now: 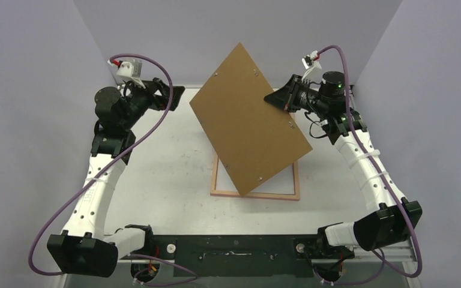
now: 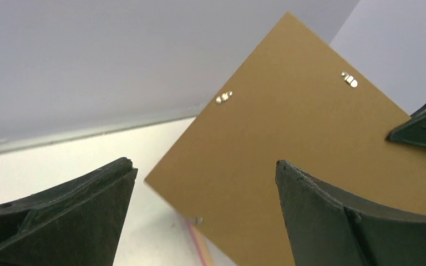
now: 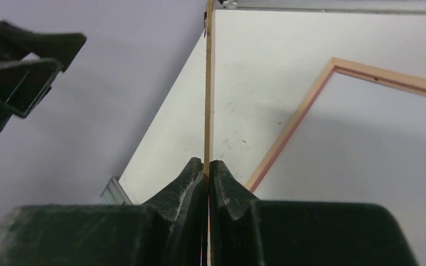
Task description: Put the photo into the frame
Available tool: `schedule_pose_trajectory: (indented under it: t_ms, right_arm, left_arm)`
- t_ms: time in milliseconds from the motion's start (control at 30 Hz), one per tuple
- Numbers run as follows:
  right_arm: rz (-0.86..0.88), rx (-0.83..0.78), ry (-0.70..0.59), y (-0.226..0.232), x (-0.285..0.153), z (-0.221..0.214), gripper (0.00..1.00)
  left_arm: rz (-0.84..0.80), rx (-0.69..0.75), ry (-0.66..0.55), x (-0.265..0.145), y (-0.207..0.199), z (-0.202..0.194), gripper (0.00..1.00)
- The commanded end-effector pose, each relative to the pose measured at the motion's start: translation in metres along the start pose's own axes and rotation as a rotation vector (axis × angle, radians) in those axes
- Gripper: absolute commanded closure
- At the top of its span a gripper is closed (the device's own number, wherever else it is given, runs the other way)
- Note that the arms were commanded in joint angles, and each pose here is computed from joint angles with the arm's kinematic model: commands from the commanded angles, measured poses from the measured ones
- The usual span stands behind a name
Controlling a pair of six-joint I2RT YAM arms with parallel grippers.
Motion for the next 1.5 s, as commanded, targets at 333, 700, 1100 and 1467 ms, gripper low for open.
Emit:
schedule_pose_trajectory:
  t_ms: [333,700,1100,1467]
  right_arm:
    - [-0.286,0.37,-0.365,-0.111,0.001,0.013,1.0]
    - [-0.314,0.396,-0.374,-0.137,-0.006,-0.015,1.0]
    - [-0.311,0.427,-0.383,-0.151,-0.005,-0.034,1.0]
    - [-0.244,0.402,-0.37,-0.132,-0.013,-0.037,1.0]
  left_arm:
    - [0.193,-0.242,0.475,0.003,0.053,-0.135,0.09]
    - [0.12,-0.568,0.675,0.028,0.054,-0.241,0.25]
    - [0.151,-0.684,0.866,0.055,0.045,-0.327,0.56]
    - [0.089,-0.709,0.878,0.072,0.042,-0.356,0.59]
Point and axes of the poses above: each gripper's point midway between its finger pads, its own x axis out along the fingers, its own y axis along the line the jaws close on, z = x × y, the point moved 1 cm from there along -x, back along the fingers, and after that the axes turned 2 degrees about x, right-handed, at the moved point
